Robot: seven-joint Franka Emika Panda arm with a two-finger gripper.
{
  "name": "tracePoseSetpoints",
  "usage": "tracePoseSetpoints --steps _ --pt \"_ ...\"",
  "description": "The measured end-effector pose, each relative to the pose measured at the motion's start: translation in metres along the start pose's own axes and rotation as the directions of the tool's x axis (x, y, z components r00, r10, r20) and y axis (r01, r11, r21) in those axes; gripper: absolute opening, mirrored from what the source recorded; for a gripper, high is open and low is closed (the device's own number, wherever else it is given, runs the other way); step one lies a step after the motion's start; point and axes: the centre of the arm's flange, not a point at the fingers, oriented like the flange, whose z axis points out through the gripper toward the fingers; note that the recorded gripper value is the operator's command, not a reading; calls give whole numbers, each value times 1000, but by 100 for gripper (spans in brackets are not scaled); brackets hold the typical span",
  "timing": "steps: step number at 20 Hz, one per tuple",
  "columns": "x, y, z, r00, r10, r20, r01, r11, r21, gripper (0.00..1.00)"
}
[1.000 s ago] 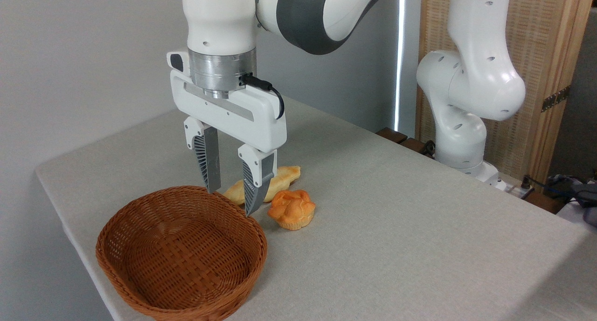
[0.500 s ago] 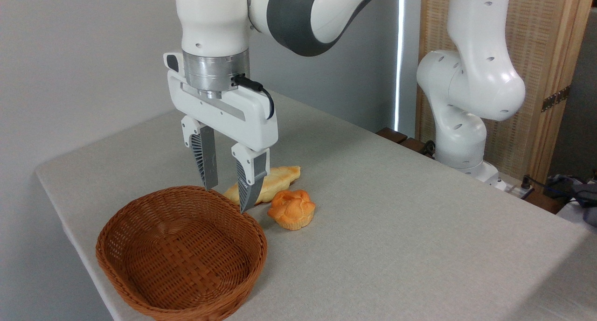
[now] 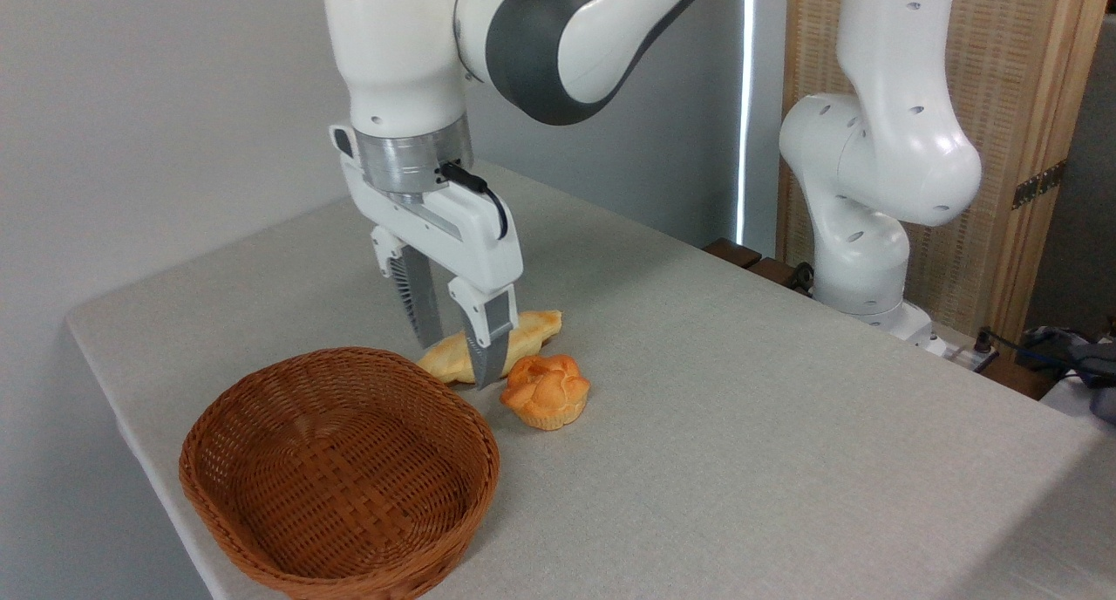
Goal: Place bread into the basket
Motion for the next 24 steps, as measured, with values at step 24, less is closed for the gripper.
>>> tracePoseSetpoints --steps 24 --pt "-39 40 88 952 263 155 -250 963 -98 87"
